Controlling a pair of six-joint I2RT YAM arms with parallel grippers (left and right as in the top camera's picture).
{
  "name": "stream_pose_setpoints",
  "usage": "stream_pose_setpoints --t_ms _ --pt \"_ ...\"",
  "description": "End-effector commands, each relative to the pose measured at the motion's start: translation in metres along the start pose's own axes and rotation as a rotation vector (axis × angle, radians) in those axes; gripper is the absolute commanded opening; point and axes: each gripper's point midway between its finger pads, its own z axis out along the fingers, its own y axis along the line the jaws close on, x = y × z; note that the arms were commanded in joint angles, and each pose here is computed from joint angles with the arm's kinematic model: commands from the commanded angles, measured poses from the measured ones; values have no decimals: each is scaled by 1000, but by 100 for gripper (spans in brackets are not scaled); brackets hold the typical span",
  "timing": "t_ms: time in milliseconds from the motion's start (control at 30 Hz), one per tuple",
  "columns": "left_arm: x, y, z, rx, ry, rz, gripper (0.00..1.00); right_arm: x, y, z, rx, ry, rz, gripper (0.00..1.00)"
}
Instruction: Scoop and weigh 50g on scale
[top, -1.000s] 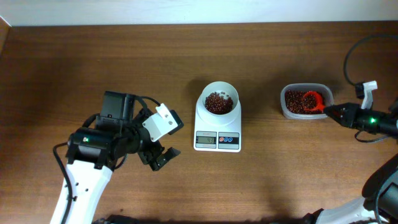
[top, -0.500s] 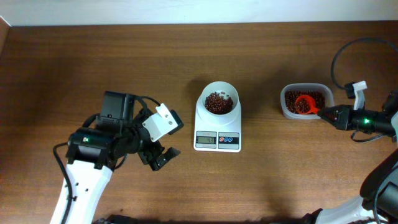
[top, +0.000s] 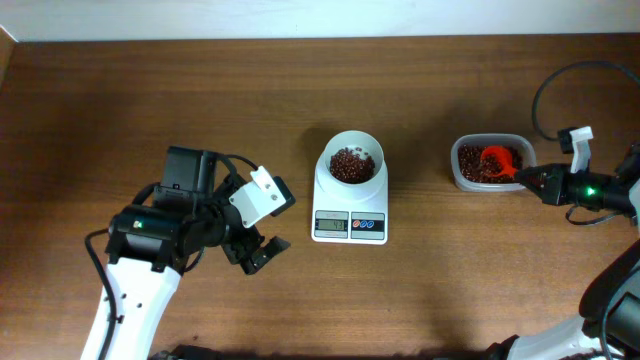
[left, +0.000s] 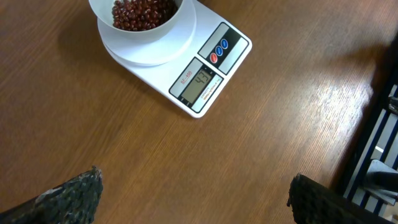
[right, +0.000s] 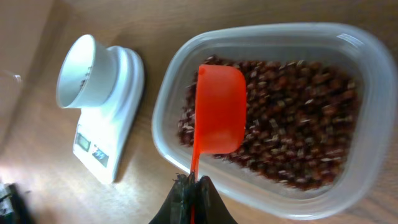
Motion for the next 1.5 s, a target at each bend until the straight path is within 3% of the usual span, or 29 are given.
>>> stream_pose_setpoints --t_ms 0,233,633,1100,1200,1333,1467 --pt "-6 3 -5 -11 -20 26 99 1 13 3 -67 -13 -68 4" --pt "-6 3 -5 -11 -19 26 99 -5 0 0 -19 -29 27 4" --pt "-6 3 -5 -11 -20 26 99 -34 53 -14 -328 -220 143 4" --pt "-6 3 -5 -11 -20 26 99 -28 183 90 -600 51 -73 4" --pt "-6 3 -5 -11 -19 26 99 -36 191 102 -605 48 -112 4" --pt "-6 3 -5 -11 -20 26 99 -28 183 129 -460 103 -217 4" --pt "-6 3 -5 -11 -19 26 99 -16 188 153 -387 129 -490 4"
